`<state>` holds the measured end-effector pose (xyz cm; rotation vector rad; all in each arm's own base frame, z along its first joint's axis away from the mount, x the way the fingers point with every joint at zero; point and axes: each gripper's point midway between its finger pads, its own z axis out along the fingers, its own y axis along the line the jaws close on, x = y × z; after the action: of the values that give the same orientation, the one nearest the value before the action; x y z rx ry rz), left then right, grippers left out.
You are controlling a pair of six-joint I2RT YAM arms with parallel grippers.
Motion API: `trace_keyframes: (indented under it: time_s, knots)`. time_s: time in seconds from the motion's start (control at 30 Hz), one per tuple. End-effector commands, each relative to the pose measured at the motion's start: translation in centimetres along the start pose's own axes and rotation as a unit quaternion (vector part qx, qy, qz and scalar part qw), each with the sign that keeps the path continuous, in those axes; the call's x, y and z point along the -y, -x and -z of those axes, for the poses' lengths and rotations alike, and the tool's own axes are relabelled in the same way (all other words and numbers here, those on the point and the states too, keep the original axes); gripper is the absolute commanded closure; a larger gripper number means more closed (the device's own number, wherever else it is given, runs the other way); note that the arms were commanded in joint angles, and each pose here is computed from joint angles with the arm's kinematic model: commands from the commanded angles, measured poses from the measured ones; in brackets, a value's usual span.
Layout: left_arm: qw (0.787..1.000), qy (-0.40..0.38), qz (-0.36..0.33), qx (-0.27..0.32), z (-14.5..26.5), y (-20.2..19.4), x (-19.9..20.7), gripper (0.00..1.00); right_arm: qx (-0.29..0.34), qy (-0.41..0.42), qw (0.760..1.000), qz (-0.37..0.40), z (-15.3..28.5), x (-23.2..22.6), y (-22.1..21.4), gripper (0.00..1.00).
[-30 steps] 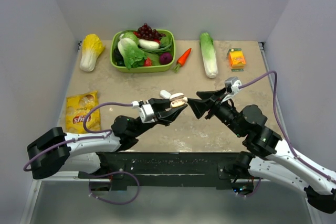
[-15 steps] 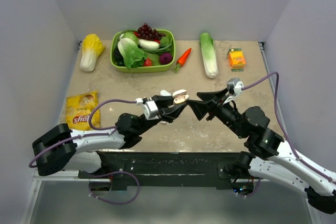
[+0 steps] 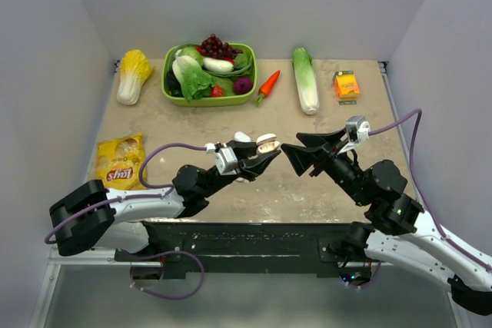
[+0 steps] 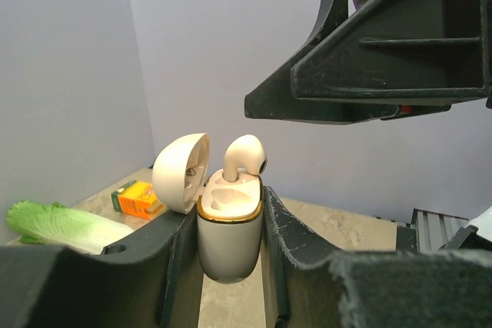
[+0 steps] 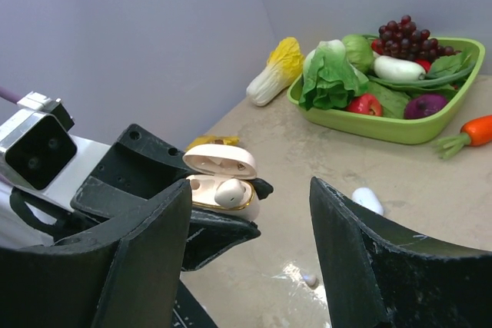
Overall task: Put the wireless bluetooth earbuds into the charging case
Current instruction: Place the earbud in the charging case.
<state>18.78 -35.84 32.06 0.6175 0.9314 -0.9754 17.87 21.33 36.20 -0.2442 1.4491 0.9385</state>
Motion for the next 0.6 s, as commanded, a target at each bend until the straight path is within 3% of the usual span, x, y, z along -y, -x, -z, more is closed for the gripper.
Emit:
trace_keyframes:
  time_s: [0.0,0.57]
  knots:
    - [0.972,0.002,-0.028,0.235,1.1,12.5,-0.1,1.00,0.022,-0.019,1.000,0.005,0.1,0.4,1.6,0.34]
    - [0.971,-0.002,-0.029,0.238,1.3,12.9,0.1,1.00,-0.015,-0.005,1.000,0.006,-0.9,0.0,-0.6,0.34]
